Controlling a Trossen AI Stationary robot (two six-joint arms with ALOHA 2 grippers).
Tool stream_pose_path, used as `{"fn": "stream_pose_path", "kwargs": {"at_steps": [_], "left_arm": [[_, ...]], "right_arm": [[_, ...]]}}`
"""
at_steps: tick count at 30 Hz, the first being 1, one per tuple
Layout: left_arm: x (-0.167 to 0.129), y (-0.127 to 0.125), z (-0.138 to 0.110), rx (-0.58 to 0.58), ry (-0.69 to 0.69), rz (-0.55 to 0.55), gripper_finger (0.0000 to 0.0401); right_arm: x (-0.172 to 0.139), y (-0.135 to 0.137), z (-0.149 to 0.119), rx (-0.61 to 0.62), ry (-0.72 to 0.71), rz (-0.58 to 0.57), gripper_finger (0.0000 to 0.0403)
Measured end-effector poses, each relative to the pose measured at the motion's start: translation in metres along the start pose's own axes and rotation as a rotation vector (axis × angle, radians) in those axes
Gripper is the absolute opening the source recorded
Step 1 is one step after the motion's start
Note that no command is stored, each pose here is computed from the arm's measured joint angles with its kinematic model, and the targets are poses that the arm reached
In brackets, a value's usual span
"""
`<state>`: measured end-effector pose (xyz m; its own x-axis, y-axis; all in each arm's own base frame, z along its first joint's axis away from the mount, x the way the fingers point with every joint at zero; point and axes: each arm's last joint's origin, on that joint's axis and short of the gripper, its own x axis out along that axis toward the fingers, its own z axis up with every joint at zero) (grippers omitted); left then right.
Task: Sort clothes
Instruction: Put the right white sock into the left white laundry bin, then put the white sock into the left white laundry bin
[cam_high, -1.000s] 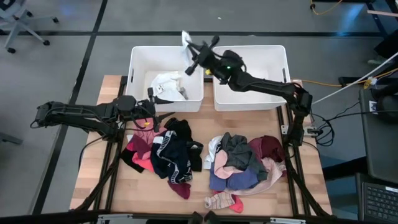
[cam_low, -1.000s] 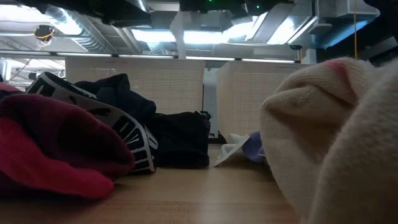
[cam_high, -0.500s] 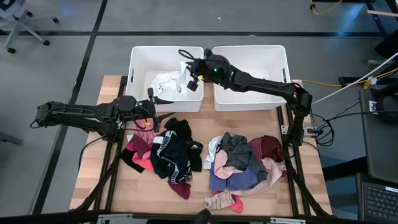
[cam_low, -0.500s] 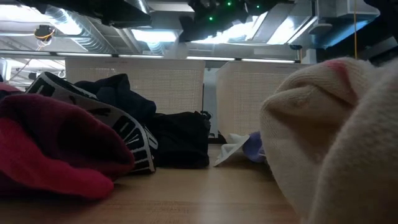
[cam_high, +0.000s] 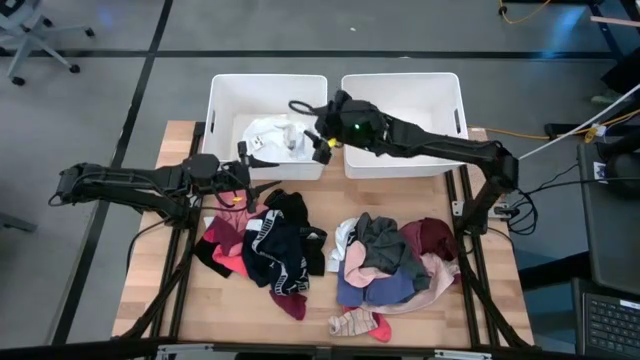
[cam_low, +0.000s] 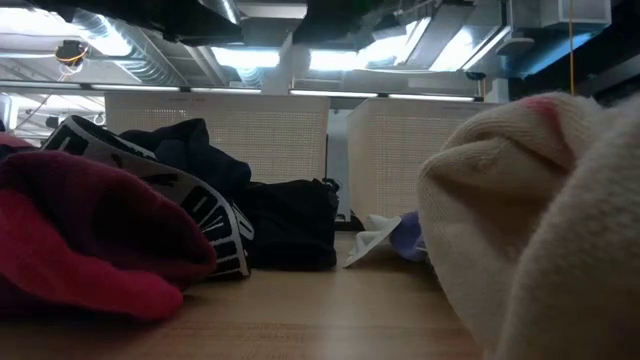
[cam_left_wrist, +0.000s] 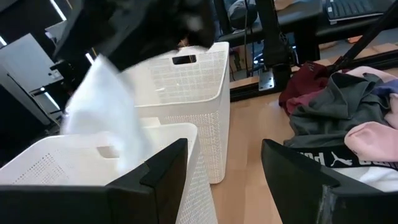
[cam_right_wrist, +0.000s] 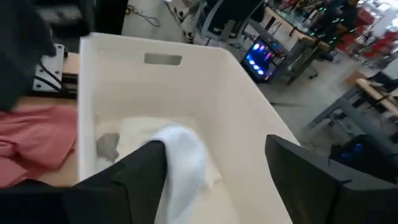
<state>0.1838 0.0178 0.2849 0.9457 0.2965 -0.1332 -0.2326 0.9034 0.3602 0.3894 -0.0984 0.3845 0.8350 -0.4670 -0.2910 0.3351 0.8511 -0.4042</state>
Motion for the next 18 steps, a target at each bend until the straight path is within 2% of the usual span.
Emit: {"fn": "stream_pose_path", "kwargs": {"at_steps": [4,7,10,14,18], "left_arm": [[0.0,0.0,0.001,-0.004,-0.011,0.004,0.0194],[0.0,0.0,0.001,-0.009,-0.008,0.003,0.0194],[0.0,0.0,0.001,-0.019,-0.008,0.003,0.0194],[0.0,0.0,0.0,-0.018,-0.004,0.001,0.0194],[0.0,0.0,0.0,-0.017,-0.002,0.001,0.0194]], "right_arm": [[-0.008,0.002,0.009,0.022,-0.028,-0.066,0.0272],[-0.001,0.003,0.002,0.042,0.021,-0.079,0.0268],[0.012,0.002,-0.015,0.12,0.126,-0.131,0.0264],[0.024,0.005,-0.042,0.138,0.298,-0.033,0.0256],[0.018,0.007,-0.046,0.122,0.369,0.037,0.0249]]}}
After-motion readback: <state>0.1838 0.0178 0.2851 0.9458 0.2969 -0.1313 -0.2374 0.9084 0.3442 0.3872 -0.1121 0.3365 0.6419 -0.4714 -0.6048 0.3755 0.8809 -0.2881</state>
